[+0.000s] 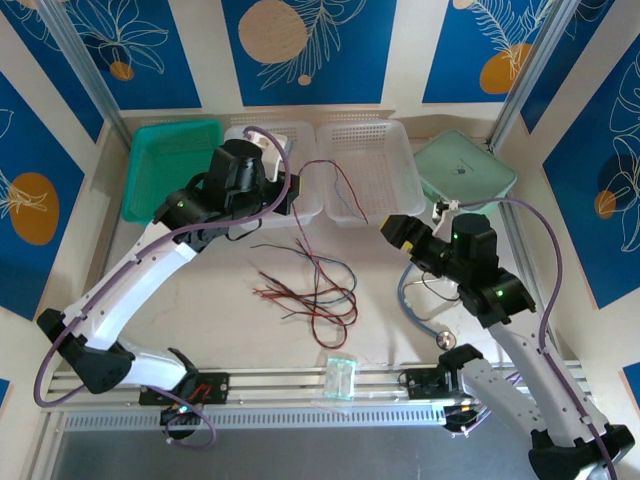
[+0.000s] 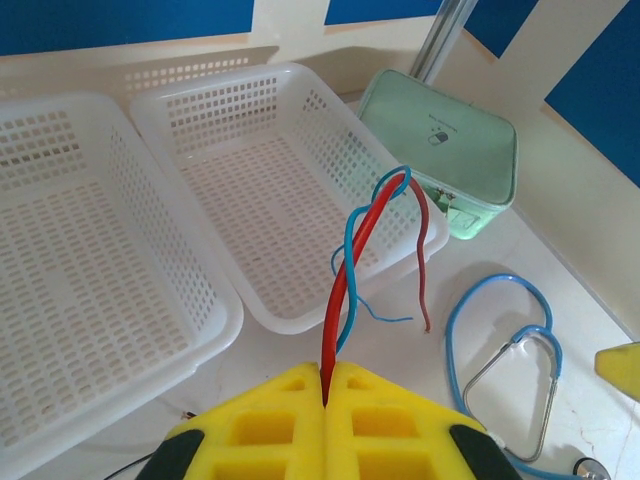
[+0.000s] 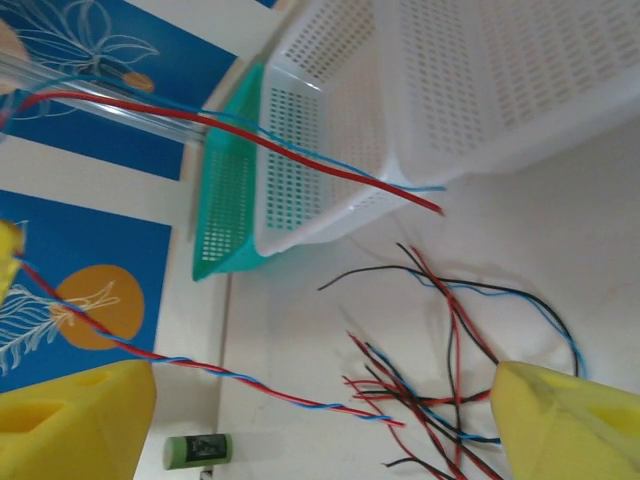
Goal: Untangle the cables
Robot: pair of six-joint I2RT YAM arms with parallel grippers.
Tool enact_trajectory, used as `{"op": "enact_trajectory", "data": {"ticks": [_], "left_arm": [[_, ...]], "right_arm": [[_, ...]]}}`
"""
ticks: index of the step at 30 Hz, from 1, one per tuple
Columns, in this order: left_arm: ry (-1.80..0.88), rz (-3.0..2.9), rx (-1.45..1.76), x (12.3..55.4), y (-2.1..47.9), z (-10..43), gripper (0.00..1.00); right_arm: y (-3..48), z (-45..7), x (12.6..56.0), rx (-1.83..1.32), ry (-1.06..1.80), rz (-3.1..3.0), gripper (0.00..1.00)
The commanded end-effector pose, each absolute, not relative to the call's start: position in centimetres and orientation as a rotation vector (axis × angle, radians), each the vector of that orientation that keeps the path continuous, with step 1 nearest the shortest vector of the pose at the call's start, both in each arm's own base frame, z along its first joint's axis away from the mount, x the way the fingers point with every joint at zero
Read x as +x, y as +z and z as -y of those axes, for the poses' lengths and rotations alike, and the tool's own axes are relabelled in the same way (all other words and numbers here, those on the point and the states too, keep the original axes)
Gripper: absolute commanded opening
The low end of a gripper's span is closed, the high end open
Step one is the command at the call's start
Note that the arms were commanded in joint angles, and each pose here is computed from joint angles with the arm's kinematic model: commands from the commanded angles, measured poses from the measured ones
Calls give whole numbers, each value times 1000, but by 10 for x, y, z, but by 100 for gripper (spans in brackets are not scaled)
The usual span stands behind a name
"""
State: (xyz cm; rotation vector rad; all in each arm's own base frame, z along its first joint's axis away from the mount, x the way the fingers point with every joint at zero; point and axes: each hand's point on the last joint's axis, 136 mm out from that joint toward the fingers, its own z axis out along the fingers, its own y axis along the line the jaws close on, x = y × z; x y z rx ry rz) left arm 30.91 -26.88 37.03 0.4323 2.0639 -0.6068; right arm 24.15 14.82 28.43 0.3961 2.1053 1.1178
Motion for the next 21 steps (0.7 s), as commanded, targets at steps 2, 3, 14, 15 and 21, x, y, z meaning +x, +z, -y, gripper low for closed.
{"op": "enact_trajectory", "data": {"ticks": [2, 3, 14, 15, 21], "left_arm": [[-629, -2030, 453, 300, 387, 268, 0], [-634, -2031, 452, 300, 387, 268, 0], [-624, -1961, 473, 299, 382, 266, 0], [-620, -1965, 476, 300, 380, 266, 0], [-627, -1985, 488, 301, 366, 270, 0]], "right_arm": [[319, -153, 248, 218, 1068, -2040, 80], [311, -147, 251, 221, 978, -2088, 78], [288, -184, 270, 1007, 1518, -2050, 82], [286, -185, 268, 1054, 1508, -2038, 82], [275, -188, 260, 1348, 1487, -1883, 83]]}}
